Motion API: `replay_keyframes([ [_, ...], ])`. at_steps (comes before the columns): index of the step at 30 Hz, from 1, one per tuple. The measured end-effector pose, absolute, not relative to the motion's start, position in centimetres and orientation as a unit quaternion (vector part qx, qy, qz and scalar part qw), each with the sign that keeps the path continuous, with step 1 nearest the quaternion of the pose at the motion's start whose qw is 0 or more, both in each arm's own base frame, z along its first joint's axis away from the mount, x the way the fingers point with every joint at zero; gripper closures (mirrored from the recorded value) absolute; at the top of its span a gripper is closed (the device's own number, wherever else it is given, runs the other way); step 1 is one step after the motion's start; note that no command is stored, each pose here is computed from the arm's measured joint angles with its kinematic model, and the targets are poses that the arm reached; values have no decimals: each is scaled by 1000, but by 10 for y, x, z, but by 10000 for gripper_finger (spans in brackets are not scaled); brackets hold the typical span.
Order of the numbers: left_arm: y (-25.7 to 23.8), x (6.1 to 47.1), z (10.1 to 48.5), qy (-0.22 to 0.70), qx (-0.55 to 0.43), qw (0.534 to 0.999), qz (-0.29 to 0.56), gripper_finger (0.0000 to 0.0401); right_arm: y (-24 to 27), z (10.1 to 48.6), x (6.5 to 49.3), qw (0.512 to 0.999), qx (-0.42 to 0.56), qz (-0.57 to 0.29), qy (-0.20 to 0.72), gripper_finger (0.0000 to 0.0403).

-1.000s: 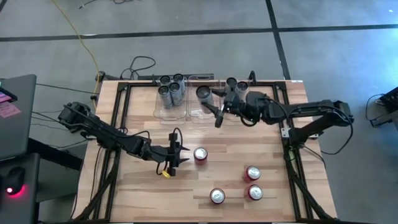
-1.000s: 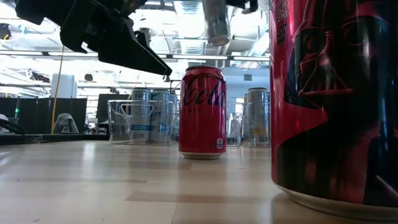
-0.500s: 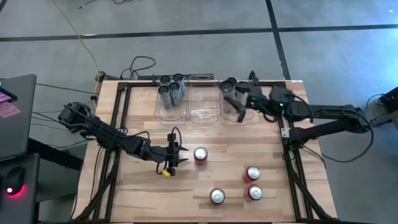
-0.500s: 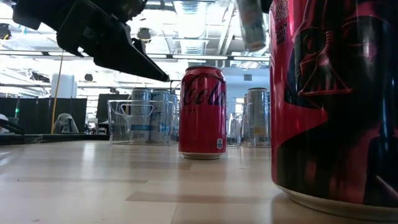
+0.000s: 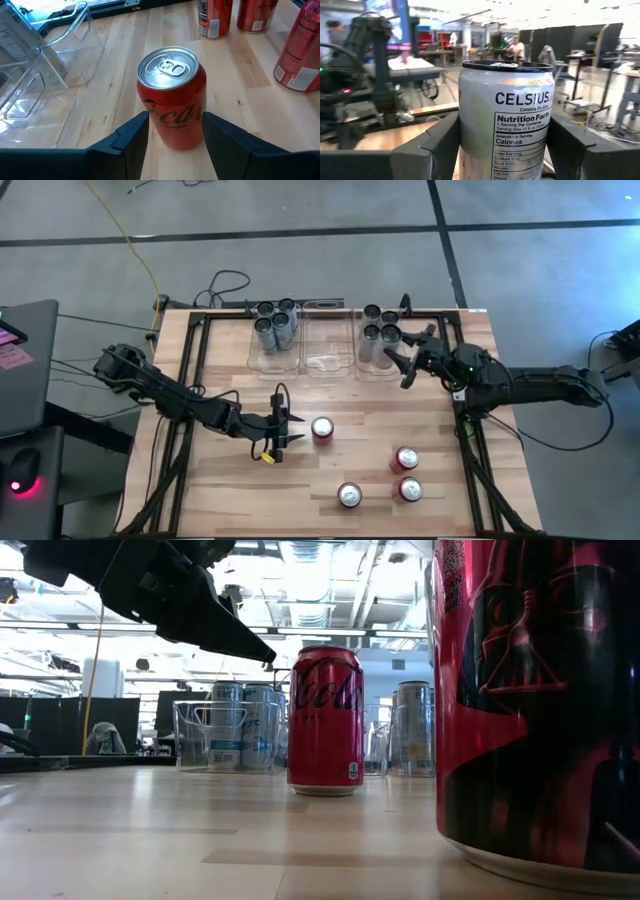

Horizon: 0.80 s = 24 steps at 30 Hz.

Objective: Sort soda cans
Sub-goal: Put the white-yellow soda can into the right transparent bin

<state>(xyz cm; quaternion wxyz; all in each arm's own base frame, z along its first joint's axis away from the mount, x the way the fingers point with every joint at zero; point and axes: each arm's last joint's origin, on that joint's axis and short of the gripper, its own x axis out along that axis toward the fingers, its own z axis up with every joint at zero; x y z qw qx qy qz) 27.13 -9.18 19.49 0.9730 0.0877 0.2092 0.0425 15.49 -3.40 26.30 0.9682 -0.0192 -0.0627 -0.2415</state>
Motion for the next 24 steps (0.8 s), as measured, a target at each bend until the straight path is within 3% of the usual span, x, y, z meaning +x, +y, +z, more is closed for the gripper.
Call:
replay_keyframes([
  [11, -92, 271, 194, 214, 93, 972, 42, 223, -58, 195, 129, 934, -6, -351, -71, 148],
  [24, -86, 273, 194, 211, 101, 971, 49, 223, -66, 176, 122, 924, 24, -374, -72, 148],
])
